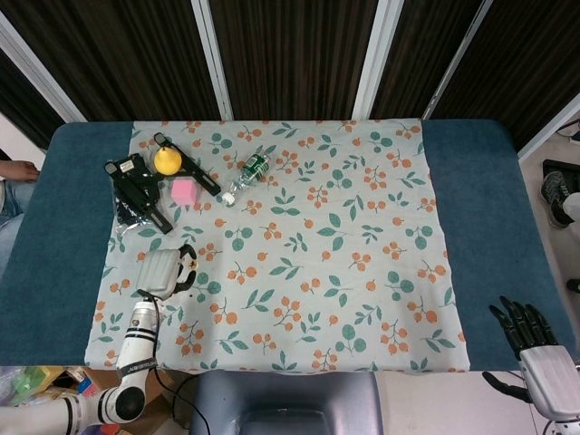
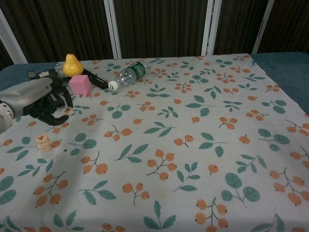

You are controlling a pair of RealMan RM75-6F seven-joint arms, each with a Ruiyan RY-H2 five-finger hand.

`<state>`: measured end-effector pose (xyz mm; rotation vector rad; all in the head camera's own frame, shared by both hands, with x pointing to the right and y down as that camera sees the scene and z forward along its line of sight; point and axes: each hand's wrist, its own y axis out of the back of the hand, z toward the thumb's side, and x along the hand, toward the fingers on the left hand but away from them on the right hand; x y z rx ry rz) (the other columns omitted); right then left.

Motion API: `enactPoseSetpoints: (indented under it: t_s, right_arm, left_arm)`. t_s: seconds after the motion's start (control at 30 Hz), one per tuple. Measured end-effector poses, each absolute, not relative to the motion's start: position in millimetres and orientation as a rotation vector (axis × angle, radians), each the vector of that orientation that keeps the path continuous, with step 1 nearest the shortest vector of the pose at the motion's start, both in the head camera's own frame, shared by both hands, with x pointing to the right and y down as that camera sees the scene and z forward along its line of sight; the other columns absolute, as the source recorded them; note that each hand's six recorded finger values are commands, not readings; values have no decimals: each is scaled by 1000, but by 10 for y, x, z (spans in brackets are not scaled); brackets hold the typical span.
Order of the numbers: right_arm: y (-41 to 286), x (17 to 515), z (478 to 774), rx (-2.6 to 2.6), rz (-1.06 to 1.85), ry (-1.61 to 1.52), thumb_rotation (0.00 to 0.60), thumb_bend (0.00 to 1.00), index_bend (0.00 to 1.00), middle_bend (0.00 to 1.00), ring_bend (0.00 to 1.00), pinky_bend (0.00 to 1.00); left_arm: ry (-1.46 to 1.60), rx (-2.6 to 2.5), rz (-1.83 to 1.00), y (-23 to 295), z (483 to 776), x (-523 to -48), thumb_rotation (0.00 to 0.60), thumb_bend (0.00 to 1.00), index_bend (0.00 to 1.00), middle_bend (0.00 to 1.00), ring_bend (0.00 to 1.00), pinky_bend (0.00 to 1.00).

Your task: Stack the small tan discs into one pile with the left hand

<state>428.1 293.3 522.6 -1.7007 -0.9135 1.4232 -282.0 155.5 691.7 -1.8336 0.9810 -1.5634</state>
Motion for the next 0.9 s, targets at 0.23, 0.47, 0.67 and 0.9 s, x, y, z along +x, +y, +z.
enactPoseSetpoints:
  t_s: [0.23,0.47,0.67,0.9]
  right_arm:
    - [2943,4259,5234,-1701,1421,-908,600,102,0,0,0,0]
    - [2942,4268,5232,-1699,1422,-912,600,102,0,0,0,0]
    - [2941,4266,5233,-1698,1422,-910,600,102,0,0,0,0]
    - [2950,4260,5234,-1698,1421,-908,600,102,0,0,0,0]
  left_arm:
    - [937,-1861,-1589,1786,6865,-3078,600,384,466,1000,1000,1000]
    - [912,-1854,-1626,1846,6988,-3186,600,384,462,1000,1000,1000]
    - [913,-1852,-1634,1870,6986,-3256,600,383,462,1000,1000,1000]
    - [913,-1845,-1647,1892,6981,-3344,600,382,462,1000,1000,1000]
